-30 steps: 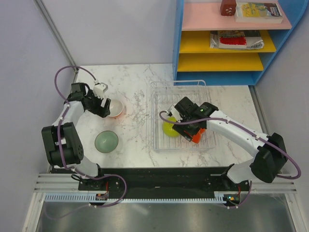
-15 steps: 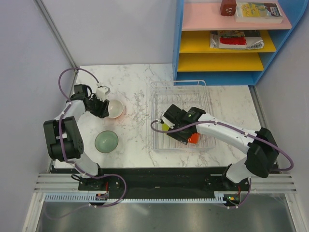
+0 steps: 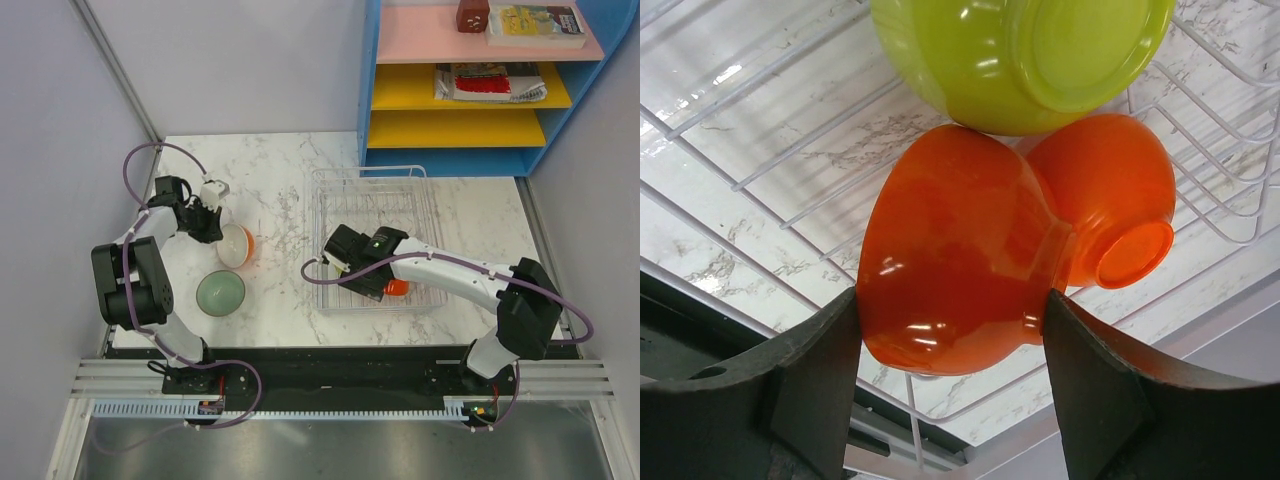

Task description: Load the bowls into the dish rack

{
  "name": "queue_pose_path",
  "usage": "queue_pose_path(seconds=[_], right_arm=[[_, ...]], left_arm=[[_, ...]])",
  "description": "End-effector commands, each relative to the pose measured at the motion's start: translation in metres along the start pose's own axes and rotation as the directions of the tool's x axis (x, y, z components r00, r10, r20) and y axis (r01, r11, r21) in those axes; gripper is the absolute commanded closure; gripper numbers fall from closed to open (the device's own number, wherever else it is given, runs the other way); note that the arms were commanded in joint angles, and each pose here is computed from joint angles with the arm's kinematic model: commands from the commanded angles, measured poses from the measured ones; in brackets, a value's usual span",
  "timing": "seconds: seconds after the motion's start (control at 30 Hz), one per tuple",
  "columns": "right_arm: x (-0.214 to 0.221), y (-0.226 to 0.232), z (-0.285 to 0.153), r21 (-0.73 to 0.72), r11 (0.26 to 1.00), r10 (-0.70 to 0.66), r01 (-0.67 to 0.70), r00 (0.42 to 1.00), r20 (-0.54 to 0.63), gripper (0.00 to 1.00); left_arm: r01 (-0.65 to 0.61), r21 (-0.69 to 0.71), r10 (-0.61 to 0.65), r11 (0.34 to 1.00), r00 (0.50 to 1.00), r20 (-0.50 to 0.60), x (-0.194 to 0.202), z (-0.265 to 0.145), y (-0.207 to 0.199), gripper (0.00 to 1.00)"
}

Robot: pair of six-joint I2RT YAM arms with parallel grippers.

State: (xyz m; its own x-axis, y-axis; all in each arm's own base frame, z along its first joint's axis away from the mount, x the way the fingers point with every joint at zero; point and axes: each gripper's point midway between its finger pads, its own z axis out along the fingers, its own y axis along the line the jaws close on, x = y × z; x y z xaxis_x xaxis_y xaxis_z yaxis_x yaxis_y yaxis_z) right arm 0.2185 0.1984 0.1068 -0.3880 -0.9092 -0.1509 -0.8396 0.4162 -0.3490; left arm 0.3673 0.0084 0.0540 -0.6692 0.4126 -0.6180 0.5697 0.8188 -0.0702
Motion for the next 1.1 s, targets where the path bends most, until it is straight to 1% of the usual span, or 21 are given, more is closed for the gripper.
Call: queue_pose_path(seconds=[0.0, 0.03, 0.07, 0.2, 0.3, 0.37, 0.47, 0.6, 0.67, 0.77, 0.9, 0.93, 1.03, 1.07], right_arm=[[-0.003, 0.02, 0.008, -0.081, 0.996, -0.026, 0.025, 1.0, -0.016, 0.48], [-0.004, 0.023, 0.006, -0.096, 0.995, -0.03, 0.029, 0.999, -0.016, 0.38], [-0.004, 0.023, 0.005, -0.102, 0.994, -0.032, 0.031, 0.999, -0.016, 0.34], [-0.006, 0.027, 0.0, -0.131, 0.991, -0.041, 0.039, 0.999, -0.008, 0.24], [-0.005, 0.029, -0.004, -0.152, 0.987, -0.047, 0.046, 0.999, 0.0, 0.17], [-0.007, 0.033, -0.007, -0.177, 0.983, -0.047, 0.049, 0.999, 0.011, 0.16], [-0.008, 0.034, -0.01, -0.189, 0.981, -0.047, 0.05, 0.999, 0.017, 0.08], [-0.01, 0.036, -0.014, -0.208, 0.977, -0.045, 0.05, 0.999, 0.031, 0.06], [-0.011, 0.035, -0.015, -0.203, 0.978, -0.045, 0.051, 0.998, 0.036, 0.06], [-0.018, 0.029, -0.025, -0.186, 0.981, -0.043, 0.057, 0.996, 0.079, 0.06], [-0.038, 0.012, -0.056, -0.154, 0.987, -0.023, 0.054, 0.98, 0.198, 0.06], [-0.049, 0.005, -0.07, -0.141, 0.989, -0.014, 0.051, 0.968, 0.249, 0.05], [-0.068, -0.012, -0.091, -0.13, 0.991, 0.029, 0.015, 0.944, 0.33, 0.05], [-0.077, -0.018, -0.1, -0.114, 0.993, 0.027, 0.018, 0.924, 0.381, 0.05]], left_arm=[[-0.02, 0.02, 0.02, 1.0, 0.999, 0.027, -0.01, -0.001, 0.0, 0.88], [-0.022, 0.019, 0.021, 1.0, 0.999, 0.03, -0.01, -0.001, 0.0, 0.91], [-0.02, 0.021, 0.019, 1.0, 0.999, 0.03, -0.01, -0.001, 0.0, 0.93], [-0.021, 0.025, 0.02, 0.999, 0.999, 0.032, -0.011, -0.001, -0.001, 0.98], [-0.014, 0.03, 0.013, 0.999, 0.999, 0.03, -0.009, 0.0, -0.001, 0.98], [-0.013, 0.032, 0.013, 0.999, 1.0, 0.028, -0.008, 0.001, -0.003, 0.98], [-0.012, 0.031, 0.011, 0.999, 0.999, 0.034, -0.01, -0.001, -0.002, 0.98], [-0.012, 0.03, 0.011, 0.999, 0.999, 0.036, -0.011, -0.001, -0.003, 0.98], [-0.014, 0.027, 0.013, 1.0, 0.999, 0.038, -0.012, -0.002, -0.002, 0.98], [-0.016, 0.022, 0.015, 1.0, 0.999, 0.048, -0.016, -0.006, -0.003, 0.98], [-0.026, 0.014, 0.024, 1.0, 0.997, 0.078, -0.029, -0.015, -0.004, 0.98], [-0.032, 0.012, 0.031, 0.999, 0.996, 0.087, -0.034, -0.018, -0.004, 0.98], [-0.06, 0.002, 0.06, 0.998, 0.991, 0.121, -0.057, -0.027, -0.006, 0.98], [-0.06, 0.0, 0.06, 0.998, 0.991, 0.121, -0.061, -0.028, -0.007, 0.98]])
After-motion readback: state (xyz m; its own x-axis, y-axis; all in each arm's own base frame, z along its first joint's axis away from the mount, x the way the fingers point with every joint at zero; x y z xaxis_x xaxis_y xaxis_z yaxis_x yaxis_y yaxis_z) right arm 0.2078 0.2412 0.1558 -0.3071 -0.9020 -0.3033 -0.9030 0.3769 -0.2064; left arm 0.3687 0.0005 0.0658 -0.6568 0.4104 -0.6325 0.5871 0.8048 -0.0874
